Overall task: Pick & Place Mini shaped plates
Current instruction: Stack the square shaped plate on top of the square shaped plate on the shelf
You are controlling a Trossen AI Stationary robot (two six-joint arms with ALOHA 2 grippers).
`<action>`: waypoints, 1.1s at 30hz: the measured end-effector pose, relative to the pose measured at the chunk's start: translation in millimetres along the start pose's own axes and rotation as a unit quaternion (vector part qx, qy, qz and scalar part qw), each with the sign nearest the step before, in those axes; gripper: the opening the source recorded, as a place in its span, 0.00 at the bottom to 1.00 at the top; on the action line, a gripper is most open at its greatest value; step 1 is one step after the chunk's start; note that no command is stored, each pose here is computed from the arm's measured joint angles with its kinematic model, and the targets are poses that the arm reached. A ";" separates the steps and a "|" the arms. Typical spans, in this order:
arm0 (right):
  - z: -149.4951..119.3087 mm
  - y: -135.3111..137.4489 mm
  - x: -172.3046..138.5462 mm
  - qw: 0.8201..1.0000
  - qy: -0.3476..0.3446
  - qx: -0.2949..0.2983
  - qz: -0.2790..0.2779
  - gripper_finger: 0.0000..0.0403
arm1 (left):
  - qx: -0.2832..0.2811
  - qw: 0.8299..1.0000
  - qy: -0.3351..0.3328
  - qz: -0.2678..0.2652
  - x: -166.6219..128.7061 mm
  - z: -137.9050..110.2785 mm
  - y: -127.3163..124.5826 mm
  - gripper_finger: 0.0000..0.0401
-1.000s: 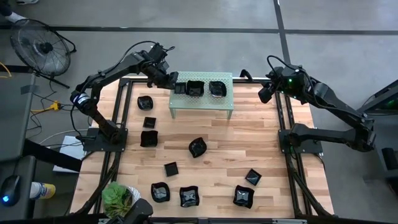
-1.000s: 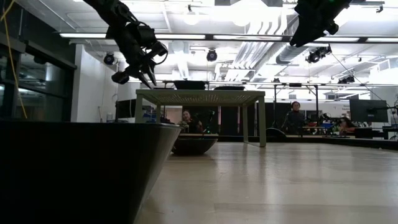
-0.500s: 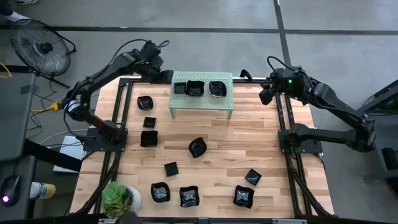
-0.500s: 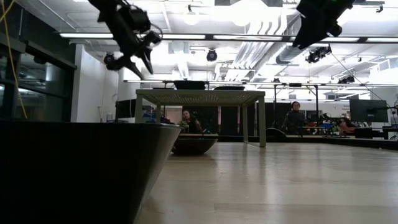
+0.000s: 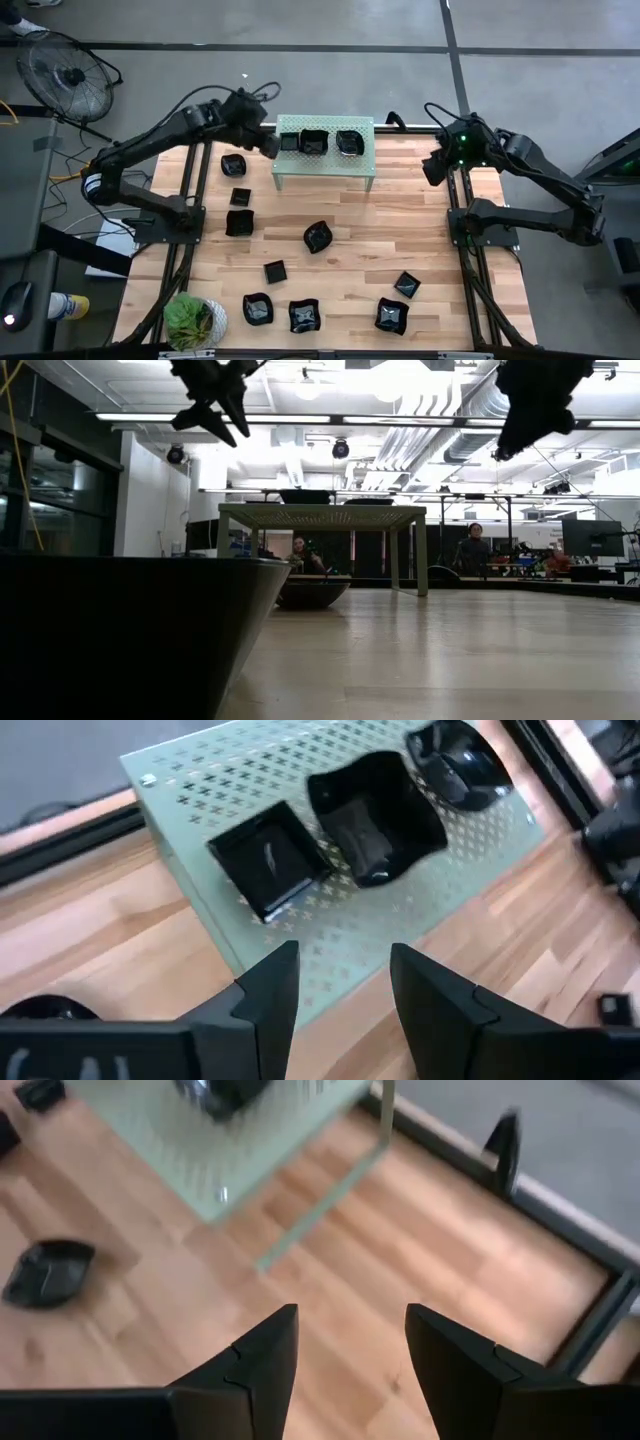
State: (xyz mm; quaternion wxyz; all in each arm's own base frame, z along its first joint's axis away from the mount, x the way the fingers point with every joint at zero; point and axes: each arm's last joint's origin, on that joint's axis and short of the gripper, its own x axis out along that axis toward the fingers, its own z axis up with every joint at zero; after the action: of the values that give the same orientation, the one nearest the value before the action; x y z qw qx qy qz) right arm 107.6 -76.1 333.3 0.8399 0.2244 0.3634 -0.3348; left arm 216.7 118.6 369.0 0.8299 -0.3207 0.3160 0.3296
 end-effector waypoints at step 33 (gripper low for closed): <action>-117.0 70.3 45.3 0.954 0.213 0.099 0.185 0.45 | 0.067 0.979 -0.082 -0.177 -28.8 -115.2 -10.6 0.39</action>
State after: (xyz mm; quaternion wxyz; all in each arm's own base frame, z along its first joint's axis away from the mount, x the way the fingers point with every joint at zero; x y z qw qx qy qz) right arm 128.0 25.8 233.9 0.7642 0.4354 0.4508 -0.1520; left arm 171.8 17.2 325.1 0.9175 -0.2876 0.2068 0.1808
